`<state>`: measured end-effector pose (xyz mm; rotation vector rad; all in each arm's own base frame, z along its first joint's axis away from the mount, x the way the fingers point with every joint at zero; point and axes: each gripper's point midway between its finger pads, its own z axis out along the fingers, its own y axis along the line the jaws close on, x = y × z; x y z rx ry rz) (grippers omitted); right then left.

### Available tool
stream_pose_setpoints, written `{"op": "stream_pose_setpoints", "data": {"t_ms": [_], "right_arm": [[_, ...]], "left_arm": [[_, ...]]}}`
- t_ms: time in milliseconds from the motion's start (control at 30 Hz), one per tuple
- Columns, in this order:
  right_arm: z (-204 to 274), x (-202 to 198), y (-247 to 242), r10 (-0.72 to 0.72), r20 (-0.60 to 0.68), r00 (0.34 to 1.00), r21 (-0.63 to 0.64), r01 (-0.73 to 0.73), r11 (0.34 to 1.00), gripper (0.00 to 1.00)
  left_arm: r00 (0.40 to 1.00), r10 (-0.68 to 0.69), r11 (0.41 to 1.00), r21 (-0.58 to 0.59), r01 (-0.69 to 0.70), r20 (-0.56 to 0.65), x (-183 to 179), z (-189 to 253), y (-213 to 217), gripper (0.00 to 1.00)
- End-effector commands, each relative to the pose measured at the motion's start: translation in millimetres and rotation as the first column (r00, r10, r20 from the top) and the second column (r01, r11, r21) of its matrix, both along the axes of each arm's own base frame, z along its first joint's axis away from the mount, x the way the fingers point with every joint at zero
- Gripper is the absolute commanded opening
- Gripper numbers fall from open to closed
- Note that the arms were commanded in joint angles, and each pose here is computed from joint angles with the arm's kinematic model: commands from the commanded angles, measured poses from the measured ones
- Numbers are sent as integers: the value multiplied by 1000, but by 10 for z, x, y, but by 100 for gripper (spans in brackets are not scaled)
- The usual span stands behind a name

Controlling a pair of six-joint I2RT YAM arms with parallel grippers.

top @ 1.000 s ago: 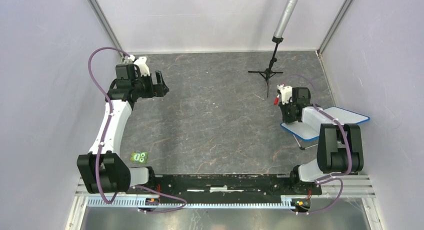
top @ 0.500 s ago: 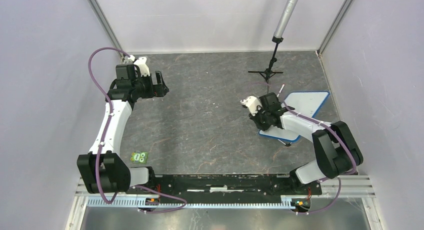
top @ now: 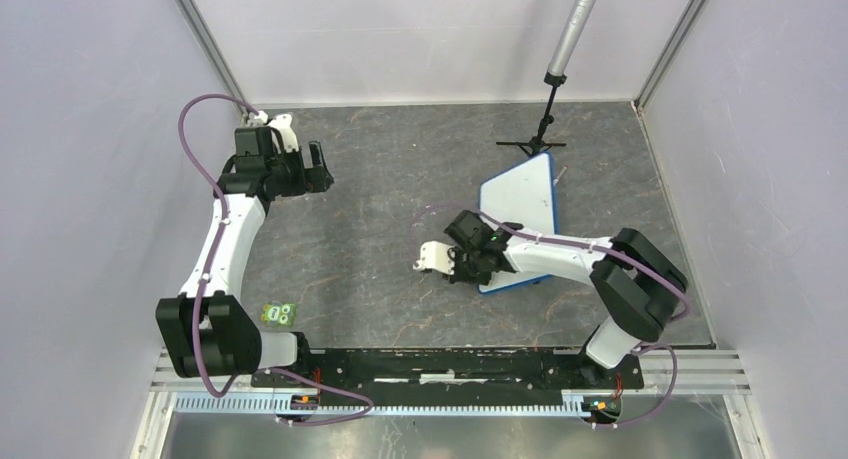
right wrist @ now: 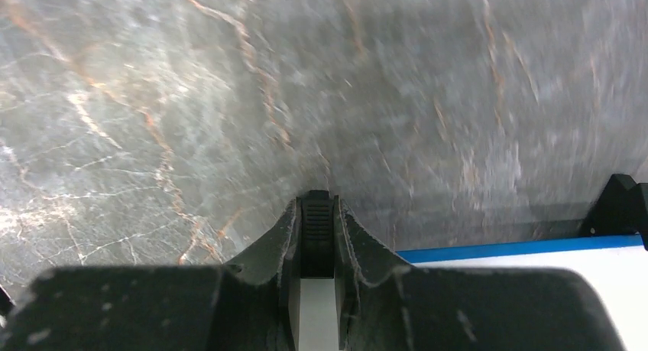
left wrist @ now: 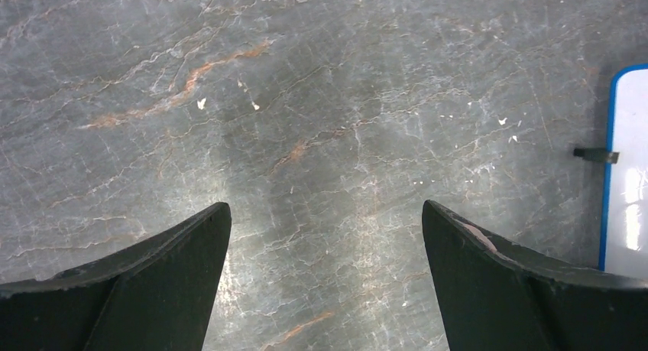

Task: Write a sentence on the whiteboard
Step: Move the whiteboard stand to the center of the board.

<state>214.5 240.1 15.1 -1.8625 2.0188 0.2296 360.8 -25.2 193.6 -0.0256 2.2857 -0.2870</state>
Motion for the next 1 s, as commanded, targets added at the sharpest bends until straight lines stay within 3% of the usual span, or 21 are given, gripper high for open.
{"op": "stream_pose_setpoints", "data": {"t_ms": [0, 267, 433, 533, 700, 833, 967], "right_arm": [[-180, -448, 132, 329, -140, 934, -74, -342, 937, 0], [-382, -418, -246, 572, -175, 801, -315, -596, 738, 0], [-465, -268, -816, 645, -125, 754, -530, -600, 599, 1], [-463, -186, -1084, 661, -102, 744, -617, -568, 545, 8], [-346, -64, -1069, 632, -29, 774, -619, -511, 597, 40], [-197, -20, -902, 656, 21, 755, -576, -527, 625, 46], [-93, -14, -802, 652, 37, 757, -543, -532, 649, 60]], "left_arm": [[998, 67, 998, -7, -67, -8, 80, 74, 79, 100], [1000, 4, 1000, -23, -4, -24, 75, 1, 9, 100], [995, -92, 993, -69, 91, -21, 54, -42, -147, 100], [990, -138, 986, -92, 137, -6, 33, -35, -230, 100], [982, -189, 975, -116, 188, -2, -2, -55, -314, 100], [979, -204, 971, -129, 201, -11, -5, -89, -350, 100], [974, -225, 965, -138, 221, -11, -12, -106, -387, 100]]}}
